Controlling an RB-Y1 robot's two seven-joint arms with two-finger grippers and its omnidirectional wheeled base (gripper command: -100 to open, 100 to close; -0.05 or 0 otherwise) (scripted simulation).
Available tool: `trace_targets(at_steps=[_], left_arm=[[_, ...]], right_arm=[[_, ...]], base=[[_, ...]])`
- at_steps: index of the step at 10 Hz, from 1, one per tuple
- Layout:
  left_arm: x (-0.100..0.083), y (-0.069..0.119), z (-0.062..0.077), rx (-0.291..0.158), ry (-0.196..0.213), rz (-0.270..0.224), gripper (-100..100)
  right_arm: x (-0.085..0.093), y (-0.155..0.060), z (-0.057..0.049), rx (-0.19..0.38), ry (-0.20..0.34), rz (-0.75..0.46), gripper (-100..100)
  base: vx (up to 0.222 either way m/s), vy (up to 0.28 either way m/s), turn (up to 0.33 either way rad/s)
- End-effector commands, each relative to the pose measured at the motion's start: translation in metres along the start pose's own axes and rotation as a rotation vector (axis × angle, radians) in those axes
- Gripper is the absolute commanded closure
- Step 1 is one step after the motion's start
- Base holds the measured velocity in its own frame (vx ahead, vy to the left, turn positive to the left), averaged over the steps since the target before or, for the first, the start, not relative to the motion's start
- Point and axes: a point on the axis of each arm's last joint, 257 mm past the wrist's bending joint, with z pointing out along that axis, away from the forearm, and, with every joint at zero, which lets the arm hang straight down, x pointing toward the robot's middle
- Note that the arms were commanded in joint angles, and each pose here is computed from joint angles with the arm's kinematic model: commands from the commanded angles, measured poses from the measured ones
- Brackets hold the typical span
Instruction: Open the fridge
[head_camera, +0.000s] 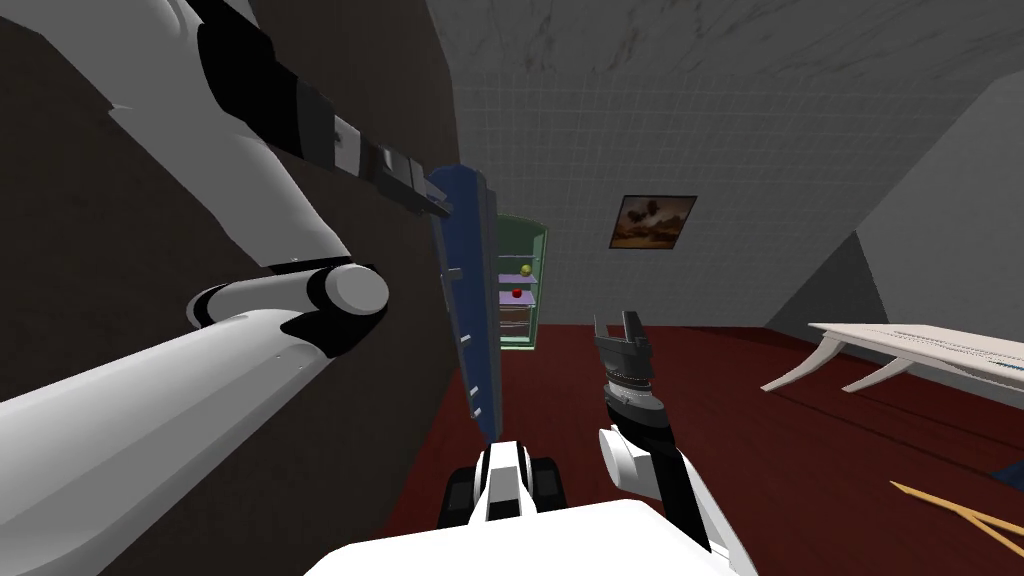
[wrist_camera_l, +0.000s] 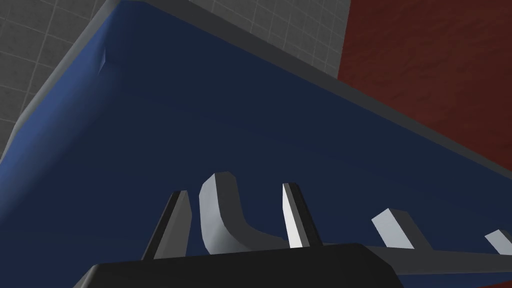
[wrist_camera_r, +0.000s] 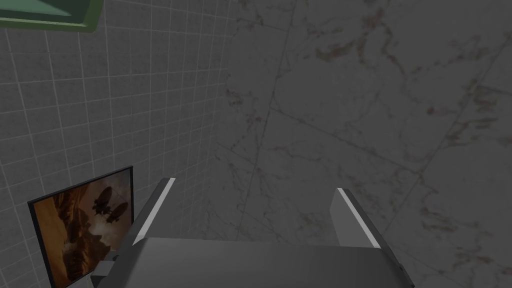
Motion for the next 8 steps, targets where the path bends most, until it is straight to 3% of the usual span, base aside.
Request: trace_targets(at_steps=[1, 2, 3, 4, 8], left_arm=[[0.010, 0.006, 0.003, -0.025, 0.044, 0.012, 100], [0.010, 0.006, 0.003, -0.025, 0.044, 0.012, 100], [0.018, 0.010, 0.005, -0.042, 0.073, 0.021, 100], [0.031, 0.005, 0.001, -0.040, 0.063, 0.023, -100], [0.060, -0.003, -0.009, -0.042, 0.063, 0.026, -100]], right_arm=[[0.000, 0.000, 0.000, 0.000, 0.000, 0.000, 0], [0.000, 0.000, 0.000, 0.000, 0.000, 0.000, 0], [0.000, 0.000, 0.000, 0.000, 0.000, 0.000, 0], [0.000, 0.000, 0.000, 0.000, 0.000, 0.000, 0], [0.000, 0.000, 0.000, 0.000, 0.000, 0.000, 0]], base=[[-0.051, 0.295, -0.032], [-0.071, 0.244, -0.027], [-0.068, 0.268, -0.019], [-0.010, 0.155, -0.016], [0.047, -0.004, 0.016]])
